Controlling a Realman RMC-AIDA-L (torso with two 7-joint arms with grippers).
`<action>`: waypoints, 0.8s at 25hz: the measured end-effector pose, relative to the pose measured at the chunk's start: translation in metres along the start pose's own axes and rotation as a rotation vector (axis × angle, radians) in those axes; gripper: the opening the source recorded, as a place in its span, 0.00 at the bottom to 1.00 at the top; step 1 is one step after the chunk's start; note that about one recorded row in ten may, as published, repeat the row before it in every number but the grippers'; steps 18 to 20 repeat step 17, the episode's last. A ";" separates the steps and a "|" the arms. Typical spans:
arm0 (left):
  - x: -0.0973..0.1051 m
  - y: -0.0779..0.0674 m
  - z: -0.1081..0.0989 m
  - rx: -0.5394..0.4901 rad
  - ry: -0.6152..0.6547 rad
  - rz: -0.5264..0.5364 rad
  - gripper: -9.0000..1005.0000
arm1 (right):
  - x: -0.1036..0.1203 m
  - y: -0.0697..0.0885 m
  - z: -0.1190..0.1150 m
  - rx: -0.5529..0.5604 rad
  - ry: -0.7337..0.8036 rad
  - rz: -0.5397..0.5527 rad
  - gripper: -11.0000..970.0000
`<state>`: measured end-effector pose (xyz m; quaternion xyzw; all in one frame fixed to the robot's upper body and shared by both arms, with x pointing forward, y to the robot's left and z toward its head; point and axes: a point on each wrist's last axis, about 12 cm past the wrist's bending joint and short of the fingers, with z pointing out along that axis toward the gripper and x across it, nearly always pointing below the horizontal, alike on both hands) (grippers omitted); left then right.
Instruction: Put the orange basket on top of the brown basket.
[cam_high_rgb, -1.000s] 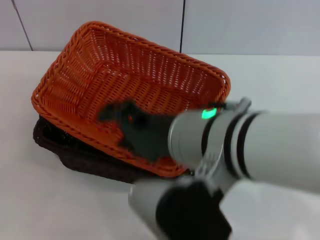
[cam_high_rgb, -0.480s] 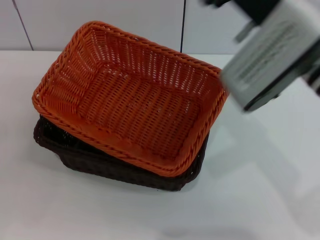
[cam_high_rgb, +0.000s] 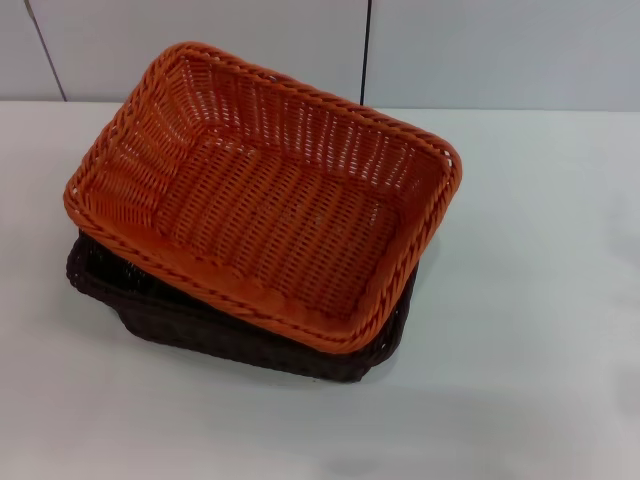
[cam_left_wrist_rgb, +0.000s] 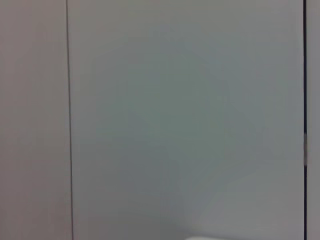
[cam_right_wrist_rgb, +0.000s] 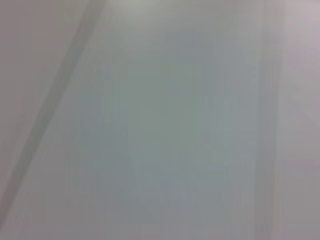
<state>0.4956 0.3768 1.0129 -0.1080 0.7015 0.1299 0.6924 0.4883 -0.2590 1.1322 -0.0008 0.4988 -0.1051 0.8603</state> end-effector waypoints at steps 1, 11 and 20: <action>0.000 0.000 0.000 0.001 -0.003 0.000 0.80 | 0.006 -0.011 -0.015 0.055 -0.033 0.048 0.62; -0.003 0.002 -0.001 -0.007 -0.026 0.001 0.80 | 0.041 -0.059 -0.073 0.150 -0.078 0.134 0.62; -0.003 0.004 -0.003 -0.016 -0.032 -0.004 0.80 | 0.042 -0.058 -0.073 0.140 -0.071 0.129 0.62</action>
